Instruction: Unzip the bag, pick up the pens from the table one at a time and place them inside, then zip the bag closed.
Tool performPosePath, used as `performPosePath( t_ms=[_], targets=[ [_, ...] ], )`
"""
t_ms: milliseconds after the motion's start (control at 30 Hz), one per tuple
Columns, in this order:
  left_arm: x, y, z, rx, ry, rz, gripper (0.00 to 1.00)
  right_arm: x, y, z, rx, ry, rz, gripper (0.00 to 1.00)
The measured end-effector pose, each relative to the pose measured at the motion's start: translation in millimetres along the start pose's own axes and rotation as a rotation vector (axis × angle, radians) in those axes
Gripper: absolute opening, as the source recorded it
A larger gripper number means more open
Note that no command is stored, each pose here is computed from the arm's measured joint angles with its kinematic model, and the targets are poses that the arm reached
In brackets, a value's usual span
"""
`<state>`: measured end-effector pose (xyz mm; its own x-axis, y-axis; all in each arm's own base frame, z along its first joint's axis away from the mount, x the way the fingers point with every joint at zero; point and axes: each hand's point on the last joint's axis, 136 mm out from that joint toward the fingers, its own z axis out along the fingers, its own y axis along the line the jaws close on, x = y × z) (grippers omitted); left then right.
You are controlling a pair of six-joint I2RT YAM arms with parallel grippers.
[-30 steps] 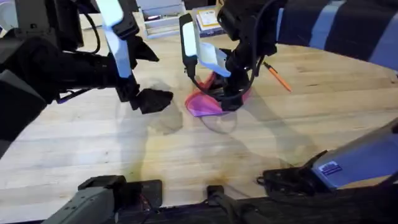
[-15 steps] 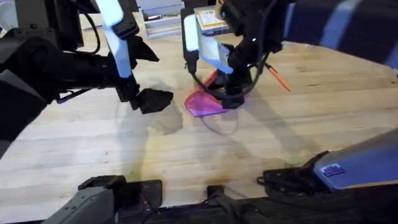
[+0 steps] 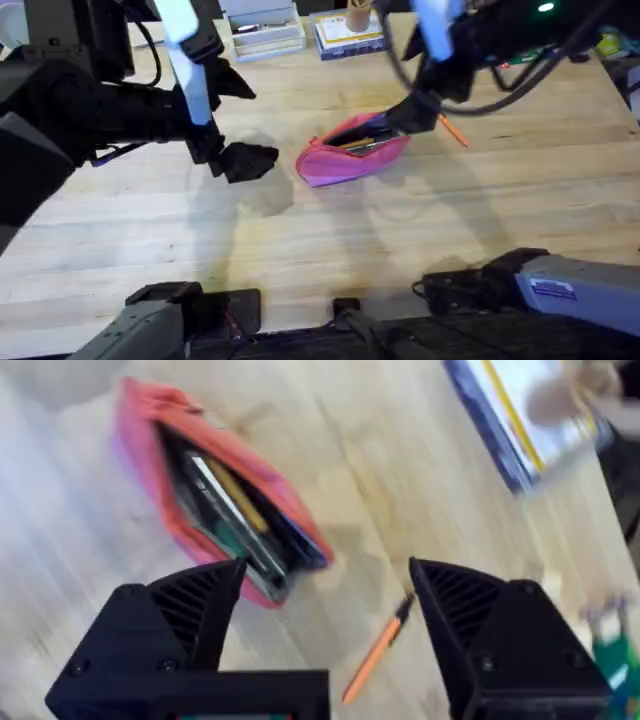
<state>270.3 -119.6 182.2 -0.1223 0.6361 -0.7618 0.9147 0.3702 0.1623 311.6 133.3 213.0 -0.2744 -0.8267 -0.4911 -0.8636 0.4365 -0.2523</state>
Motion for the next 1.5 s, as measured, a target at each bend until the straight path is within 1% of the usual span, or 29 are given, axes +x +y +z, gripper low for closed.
performPosePath(
  t_ms=[133, 233, 367, 533, 633, 767, 1267, 1367, 1500],
  targets=[
    [0.0, -0.1, 0, 0.0, 0.0, 0.0, 0.994, 22, -27, -18, 0.079, 0.003, 0.171, 0.998],
    [-0.1, 0.0, 0, 0.0, 0.0, 0.0, 0.994, 46, -47, -25, 0.126, 0.024, 0.3, 0.998],
    [0.0, 0.0, 0, 0.0, 0.0, 0.0, 0.994, 77, -68, -34, 0.182, 0.053, 0.429, 0.997],
    [0.0, 0.1, 0, 0.0, 0.0, 0.0, 0.993, 114, -86, -38, 0.219, 0.093, 0.583, 0.998],
    [0.0, 0.0, 0, 0.0, 0.0, 0.0, 0.993, 127, -91, -35, 0.22, 0.109, 0.666, 0.998],
    [-0.1, -0.1, 0, 0.0, 0.0, 0.0, 0.993, 130, -91, -31, 0.213, 0.115, 0.706, 0.998],
    [-0.1, -0.1, 0, 0.0, 0.0, 0.0, 0.993, 132, -87, -30, 0.199, 0.126, 0.731, 0.997],
    [0.0, 0.0, 0, 0.0, 0.0, 0.0, 0.992, 135, -87, -24, 0.183, 0.14, 0.736, 0.997],
    [0.0, 0.0, 0, 0.0, 0.0, 0.0, 0.993, 143, -87, -7, 0.144, 0.172, 0.753, 0.997]
  ],
)
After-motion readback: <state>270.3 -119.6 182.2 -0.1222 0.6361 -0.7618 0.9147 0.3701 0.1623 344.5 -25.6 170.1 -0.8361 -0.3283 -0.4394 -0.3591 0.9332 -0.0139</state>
